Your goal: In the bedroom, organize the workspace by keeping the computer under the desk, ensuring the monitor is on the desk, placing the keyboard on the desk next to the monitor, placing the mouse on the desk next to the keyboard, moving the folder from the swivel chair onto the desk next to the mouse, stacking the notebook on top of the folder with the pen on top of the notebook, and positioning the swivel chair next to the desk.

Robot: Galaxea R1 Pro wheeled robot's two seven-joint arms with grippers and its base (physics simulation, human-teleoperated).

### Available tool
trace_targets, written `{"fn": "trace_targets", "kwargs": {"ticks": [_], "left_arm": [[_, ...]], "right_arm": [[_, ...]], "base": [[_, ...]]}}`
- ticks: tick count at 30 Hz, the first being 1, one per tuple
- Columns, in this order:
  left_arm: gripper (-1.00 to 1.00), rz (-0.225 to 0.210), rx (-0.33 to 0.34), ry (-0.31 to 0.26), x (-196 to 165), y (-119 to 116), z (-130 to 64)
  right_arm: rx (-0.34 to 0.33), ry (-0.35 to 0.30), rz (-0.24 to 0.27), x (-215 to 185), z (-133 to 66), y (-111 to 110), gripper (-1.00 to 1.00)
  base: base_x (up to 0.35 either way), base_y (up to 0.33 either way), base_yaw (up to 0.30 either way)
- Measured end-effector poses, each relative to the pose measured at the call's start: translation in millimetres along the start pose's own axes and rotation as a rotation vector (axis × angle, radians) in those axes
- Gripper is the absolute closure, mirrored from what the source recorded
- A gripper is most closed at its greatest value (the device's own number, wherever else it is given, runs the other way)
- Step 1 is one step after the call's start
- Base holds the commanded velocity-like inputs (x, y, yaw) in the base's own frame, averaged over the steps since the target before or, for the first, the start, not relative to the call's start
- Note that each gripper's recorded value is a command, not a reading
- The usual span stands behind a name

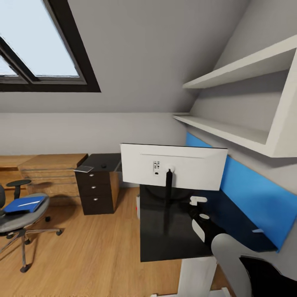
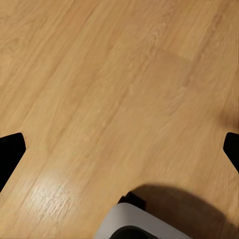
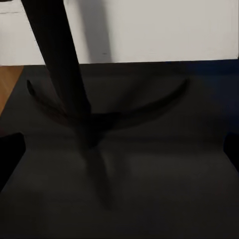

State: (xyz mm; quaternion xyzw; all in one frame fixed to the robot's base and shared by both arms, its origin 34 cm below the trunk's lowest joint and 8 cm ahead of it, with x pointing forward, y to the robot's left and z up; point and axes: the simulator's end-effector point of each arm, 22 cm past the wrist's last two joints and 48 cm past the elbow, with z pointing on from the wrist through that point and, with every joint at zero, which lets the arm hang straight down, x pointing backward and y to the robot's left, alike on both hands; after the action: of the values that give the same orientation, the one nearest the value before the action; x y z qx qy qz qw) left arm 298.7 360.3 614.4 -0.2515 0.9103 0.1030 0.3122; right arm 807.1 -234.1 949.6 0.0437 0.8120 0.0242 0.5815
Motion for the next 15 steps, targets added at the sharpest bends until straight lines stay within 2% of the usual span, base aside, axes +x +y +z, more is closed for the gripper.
{"fn": "trace_targets", "kwargs": {"ticks": [15], "left_arm": [[-1.00,-0.003,0.004,-0.003,-3.6,-1.9,-4.3]], "right_arm": [[-0.009,0.003,-0.011,3.6,-3.6,5.5,-1.00]], "base": [[-0.003,0.002,0.247]]}}
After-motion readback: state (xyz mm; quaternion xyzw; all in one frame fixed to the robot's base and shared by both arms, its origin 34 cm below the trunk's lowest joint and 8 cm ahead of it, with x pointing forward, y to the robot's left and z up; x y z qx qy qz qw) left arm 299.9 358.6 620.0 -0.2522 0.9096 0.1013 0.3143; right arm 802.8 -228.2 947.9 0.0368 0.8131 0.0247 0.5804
